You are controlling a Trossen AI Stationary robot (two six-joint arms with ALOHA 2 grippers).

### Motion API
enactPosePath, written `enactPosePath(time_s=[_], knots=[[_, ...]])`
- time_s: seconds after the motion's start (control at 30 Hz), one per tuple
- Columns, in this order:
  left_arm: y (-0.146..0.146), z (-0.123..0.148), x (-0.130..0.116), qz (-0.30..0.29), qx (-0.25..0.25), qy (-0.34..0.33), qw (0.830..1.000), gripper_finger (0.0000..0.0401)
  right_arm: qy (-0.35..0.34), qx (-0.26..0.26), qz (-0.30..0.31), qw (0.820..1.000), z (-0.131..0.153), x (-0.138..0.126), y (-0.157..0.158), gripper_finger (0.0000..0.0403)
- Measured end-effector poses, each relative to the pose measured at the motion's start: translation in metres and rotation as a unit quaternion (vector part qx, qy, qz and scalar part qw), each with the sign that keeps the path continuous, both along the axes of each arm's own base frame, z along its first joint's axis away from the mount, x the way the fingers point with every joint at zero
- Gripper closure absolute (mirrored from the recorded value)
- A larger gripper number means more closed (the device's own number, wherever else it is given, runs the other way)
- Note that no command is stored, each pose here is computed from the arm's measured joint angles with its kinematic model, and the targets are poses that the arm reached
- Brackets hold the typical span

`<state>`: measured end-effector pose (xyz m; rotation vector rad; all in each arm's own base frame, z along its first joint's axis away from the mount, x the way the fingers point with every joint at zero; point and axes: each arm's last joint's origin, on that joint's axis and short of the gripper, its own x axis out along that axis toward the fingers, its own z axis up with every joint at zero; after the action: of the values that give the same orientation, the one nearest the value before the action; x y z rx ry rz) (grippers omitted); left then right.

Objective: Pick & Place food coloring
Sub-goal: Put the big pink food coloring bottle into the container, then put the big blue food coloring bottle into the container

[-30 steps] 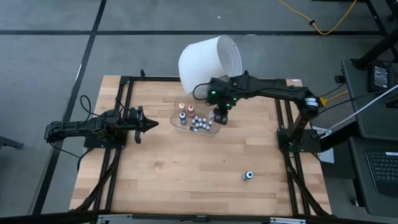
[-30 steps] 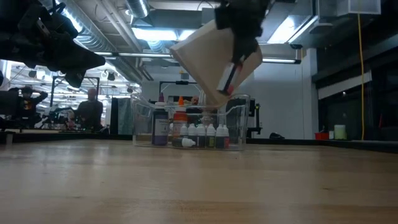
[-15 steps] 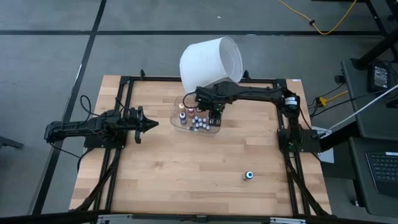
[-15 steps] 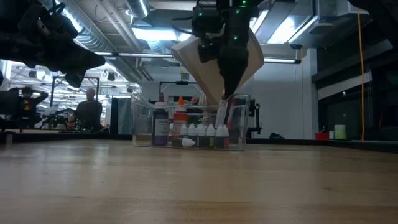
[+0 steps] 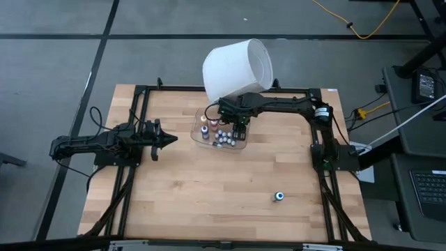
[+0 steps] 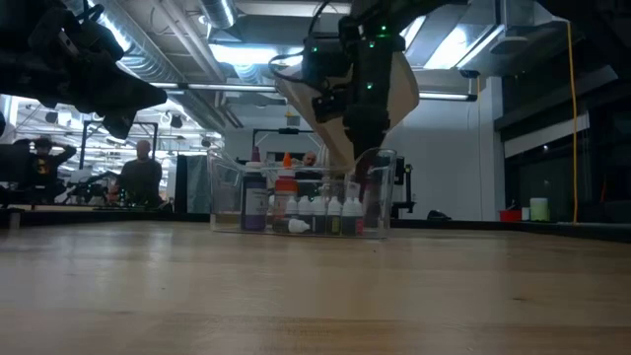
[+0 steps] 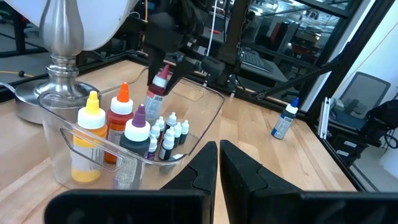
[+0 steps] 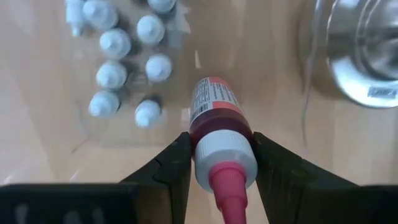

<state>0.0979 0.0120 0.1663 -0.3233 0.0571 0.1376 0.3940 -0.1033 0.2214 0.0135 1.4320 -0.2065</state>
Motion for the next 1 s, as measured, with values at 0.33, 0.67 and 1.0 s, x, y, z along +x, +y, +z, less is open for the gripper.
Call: enactPosePath(time_s=[0.33, 0.67, 1.0], knots=[[0.000, 0.000, 0.000, 0.000, 0.000, 0.000, 1.000, 0.0386, -0.002, -0.005, -0.003, 1.000, -0.008, 0.005, -0.002, 0.0232], [0.000, 0.000, 0.000, 0.000, 0.000, 0.000, 1.000, 0.0386, 0.000, -0.025, -0.011, 1.000, -0.006, 0.004, -0.003, 0.0166], [0.000, 0.000, 0.000, 0.000, 0.000, 0.000, 1.000, 0.0386, 0.004, -0.060, -0.036, 0.998, 0.055, -0.008, 0.022, 0.0182]])
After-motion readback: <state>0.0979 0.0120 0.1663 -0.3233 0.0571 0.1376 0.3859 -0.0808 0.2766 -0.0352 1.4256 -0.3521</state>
